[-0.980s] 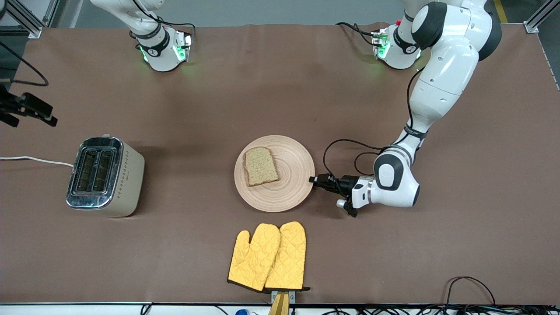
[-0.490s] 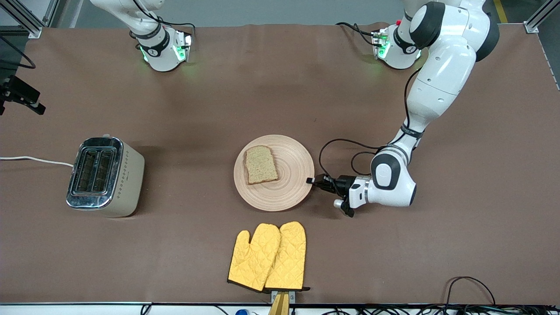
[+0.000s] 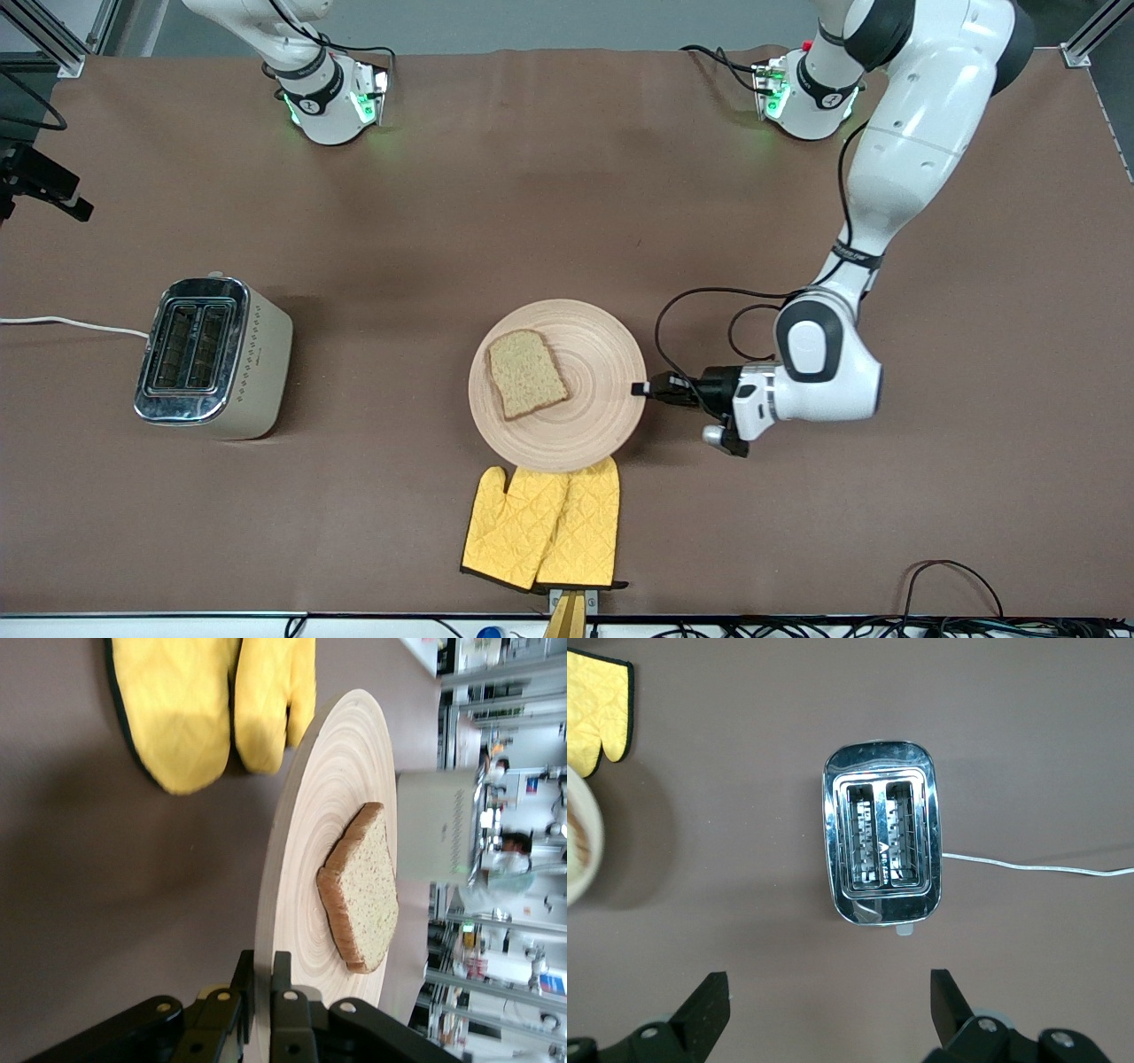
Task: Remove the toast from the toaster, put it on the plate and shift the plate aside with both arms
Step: 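Slide the wooden plate with the toast away from the toaster with the left gripper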
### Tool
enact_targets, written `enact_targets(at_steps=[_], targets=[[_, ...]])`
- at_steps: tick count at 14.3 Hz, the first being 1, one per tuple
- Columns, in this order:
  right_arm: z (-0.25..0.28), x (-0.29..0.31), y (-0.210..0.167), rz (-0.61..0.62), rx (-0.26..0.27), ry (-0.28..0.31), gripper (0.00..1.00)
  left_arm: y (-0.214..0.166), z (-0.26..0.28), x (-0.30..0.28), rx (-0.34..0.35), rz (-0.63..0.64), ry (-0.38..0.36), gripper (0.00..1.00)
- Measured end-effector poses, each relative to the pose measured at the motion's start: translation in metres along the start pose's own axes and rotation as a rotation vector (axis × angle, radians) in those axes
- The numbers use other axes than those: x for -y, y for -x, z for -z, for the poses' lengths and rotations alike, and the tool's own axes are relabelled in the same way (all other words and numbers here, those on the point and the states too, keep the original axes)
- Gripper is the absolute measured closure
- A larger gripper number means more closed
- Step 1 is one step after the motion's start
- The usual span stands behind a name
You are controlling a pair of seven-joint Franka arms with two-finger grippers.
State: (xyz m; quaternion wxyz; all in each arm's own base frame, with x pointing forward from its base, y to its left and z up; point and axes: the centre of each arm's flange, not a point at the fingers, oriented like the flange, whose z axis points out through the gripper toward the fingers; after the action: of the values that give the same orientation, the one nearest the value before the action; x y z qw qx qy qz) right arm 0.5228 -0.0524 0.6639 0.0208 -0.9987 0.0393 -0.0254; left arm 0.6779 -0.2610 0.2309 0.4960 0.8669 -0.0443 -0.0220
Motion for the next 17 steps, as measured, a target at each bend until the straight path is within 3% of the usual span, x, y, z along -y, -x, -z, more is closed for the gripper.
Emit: enact_targets(at_steps=[9,13,17], targets=[[-0.002,0.000,0.000,0.025,0.006,0.000,0.00,-0.024,0.208,0.088,-0.265,0.138,0.003,0.90],[-0.002,-0.001,0.000,0.025,0.006,0.000,0.00,-0.011,0.267,0.131,-0.310,0.149,-0.063,0.90],[-0.002,-0.001,0.000,0.025,0.006,0.000,0.00,0.012,0.312,0.185,-0.361,0.149,-0.082,0.90]])
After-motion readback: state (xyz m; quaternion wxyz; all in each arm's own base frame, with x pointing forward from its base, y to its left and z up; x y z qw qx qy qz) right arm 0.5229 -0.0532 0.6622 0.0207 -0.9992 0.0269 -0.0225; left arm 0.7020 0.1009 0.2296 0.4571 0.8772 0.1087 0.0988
